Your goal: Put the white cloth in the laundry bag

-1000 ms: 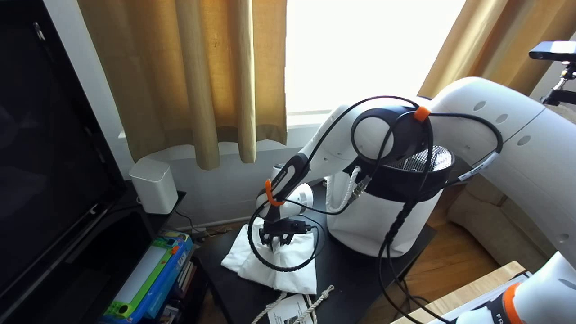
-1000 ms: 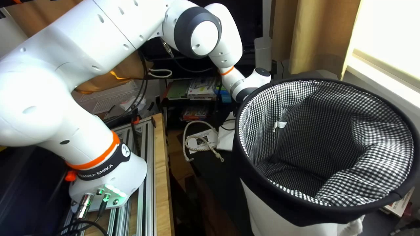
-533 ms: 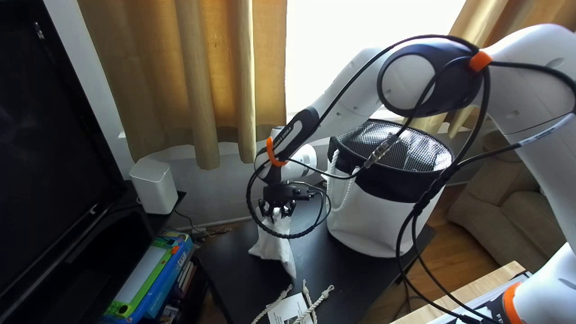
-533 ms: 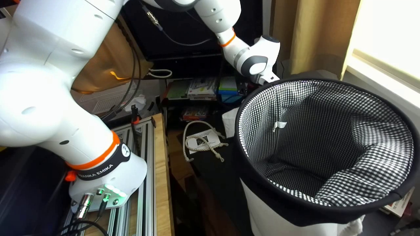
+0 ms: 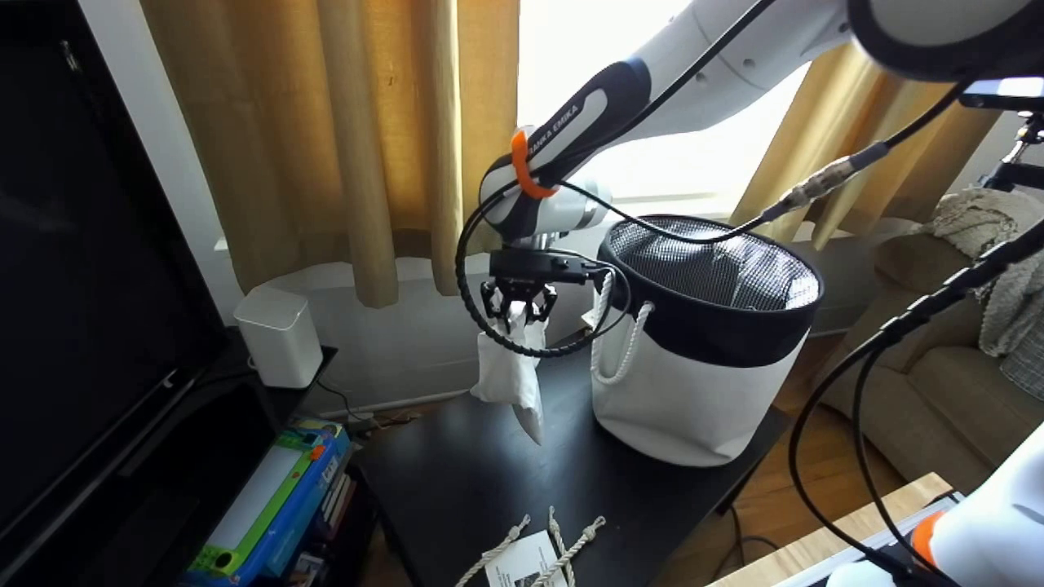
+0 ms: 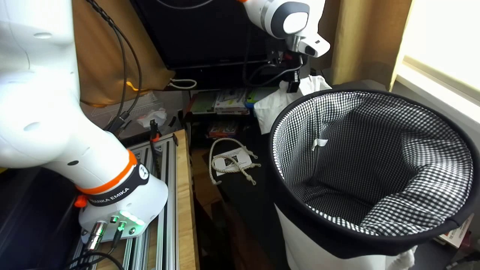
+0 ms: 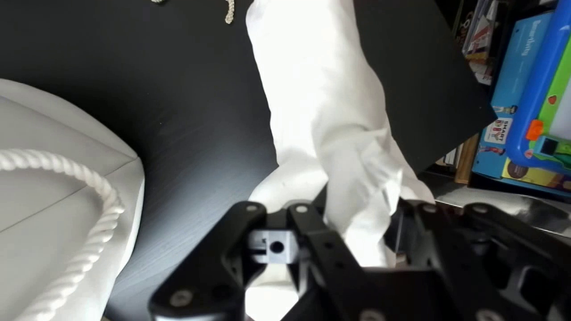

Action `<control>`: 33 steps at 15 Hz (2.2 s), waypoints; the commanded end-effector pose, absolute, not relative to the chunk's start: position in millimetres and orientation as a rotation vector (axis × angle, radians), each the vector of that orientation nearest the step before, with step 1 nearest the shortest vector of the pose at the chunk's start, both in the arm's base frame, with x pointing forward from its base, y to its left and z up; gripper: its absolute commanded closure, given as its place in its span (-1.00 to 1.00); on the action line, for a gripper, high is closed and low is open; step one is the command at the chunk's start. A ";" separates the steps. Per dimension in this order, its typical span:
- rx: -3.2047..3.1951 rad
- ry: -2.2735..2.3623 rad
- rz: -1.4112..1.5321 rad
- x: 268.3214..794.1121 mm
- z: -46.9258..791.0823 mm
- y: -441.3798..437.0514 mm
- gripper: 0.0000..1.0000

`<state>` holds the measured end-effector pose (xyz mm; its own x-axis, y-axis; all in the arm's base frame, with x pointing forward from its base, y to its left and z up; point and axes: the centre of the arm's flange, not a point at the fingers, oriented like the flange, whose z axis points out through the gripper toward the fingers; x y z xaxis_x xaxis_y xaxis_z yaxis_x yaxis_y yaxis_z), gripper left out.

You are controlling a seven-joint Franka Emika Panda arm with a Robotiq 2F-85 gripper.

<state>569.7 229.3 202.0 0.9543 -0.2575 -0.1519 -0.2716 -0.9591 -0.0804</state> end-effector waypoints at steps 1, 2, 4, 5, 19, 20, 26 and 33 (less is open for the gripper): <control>-3.005 0.408 0.204 566.0 213.0 227.3 0.68; -3.005 0.407 0.201 562.5 218.7 225.8 0.68; -3.009 0.408 0.211 557.9 217.6 224.0 0.68; -3.010 0.409 0.218 556.5 215.5 223.4 0.92; -3.205 0.551 -0.140 551.5 442.9 151.5 0.92; -3.219 0.585 -0.198 549.0 458.8 143.4 0.92; -3.224 0.939 -0.462 532.4 521.3 76.3 0.92; -3.201 1.184 -0.460 533.0 501.1 21.2 0.18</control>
